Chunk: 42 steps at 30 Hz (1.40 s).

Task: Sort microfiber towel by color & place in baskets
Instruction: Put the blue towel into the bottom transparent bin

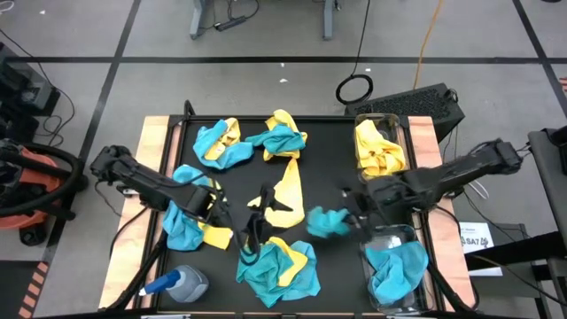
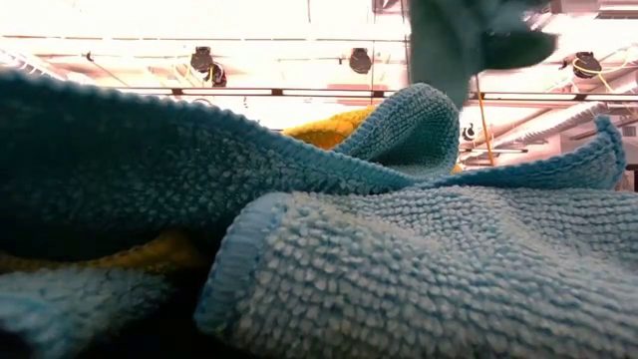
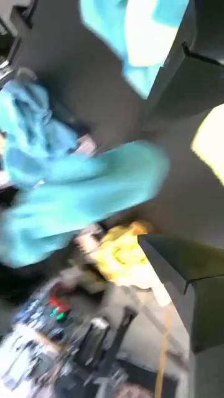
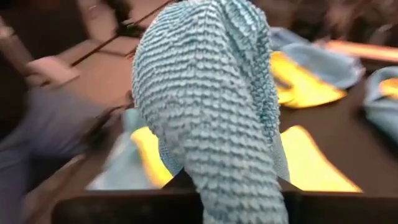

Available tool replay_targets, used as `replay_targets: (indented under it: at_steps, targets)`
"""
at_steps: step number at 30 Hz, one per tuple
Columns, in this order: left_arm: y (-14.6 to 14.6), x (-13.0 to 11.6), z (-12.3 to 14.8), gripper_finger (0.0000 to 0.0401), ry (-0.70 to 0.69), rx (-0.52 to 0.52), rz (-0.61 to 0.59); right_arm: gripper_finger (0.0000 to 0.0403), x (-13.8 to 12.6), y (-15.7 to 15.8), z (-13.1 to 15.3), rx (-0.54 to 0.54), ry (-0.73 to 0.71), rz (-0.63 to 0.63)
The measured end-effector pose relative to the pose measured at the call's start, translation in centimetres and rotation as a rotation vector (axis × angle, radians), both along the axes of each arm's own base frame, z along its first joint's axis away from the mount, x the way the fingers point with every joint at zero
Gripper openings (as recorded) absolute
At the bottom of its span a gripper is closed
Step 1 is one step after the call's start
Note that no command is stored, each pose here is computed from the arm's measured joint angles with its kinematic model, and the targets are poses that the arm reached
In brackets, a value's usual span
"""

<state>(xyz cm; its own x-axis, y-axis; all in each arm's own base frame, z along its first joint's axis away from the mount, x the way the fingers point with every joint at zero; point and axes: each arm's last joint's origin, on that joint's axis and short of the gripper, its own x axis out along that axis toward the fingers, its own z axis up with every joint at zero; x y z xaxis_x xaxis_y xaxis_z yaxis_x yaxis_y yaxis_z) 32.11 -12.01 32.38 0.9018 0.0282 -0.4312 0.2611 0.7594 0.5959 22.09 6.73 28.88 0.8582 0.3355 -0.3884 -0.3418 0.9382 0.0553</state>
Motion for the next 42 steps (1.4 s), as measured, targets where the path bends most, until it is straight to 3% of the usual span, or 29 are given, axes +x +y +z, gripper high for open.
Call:
replay_targets:
  at_steps: [9,13,19,28,33,42]
  targets:
    - [0.4,-1.9,-1.6,0.0292,0.225,-0.115,0.131,0.0008,-5.9,1.6,6.6,0.142,0.312,0.041]
    - [0.4,-2.0,-2.5,0.0292,0.271,-0.115,0.152,0.0008,-7.5,2.0,7.4,0.216,0.468,-0.001]
    - [0.5,-2.3,-3.4,0.0292,0.312,-0.103,0.164,0.0008,-9.2,3.1,5.6,0.26,0.755,-0.109]
    - [0.6,-2.4,-3.8,0.0292,0.328,-0.112,0.173,0.0008,-9.6,5.8,1.2,0.192,0.938,-0.149]
    - [0.6,-2.4,-3.8,0.0292,0.328,-0.112,0.173,0.0008,-10.1,6.3,-2.0,0.146,1.027,-0.211]
    - [0.6,-2.4,-3.8,0.0292,0.327,-0.112,0.174,0.0009,-9.5,7.3,-7.8,0.18,1.03,-0.228]
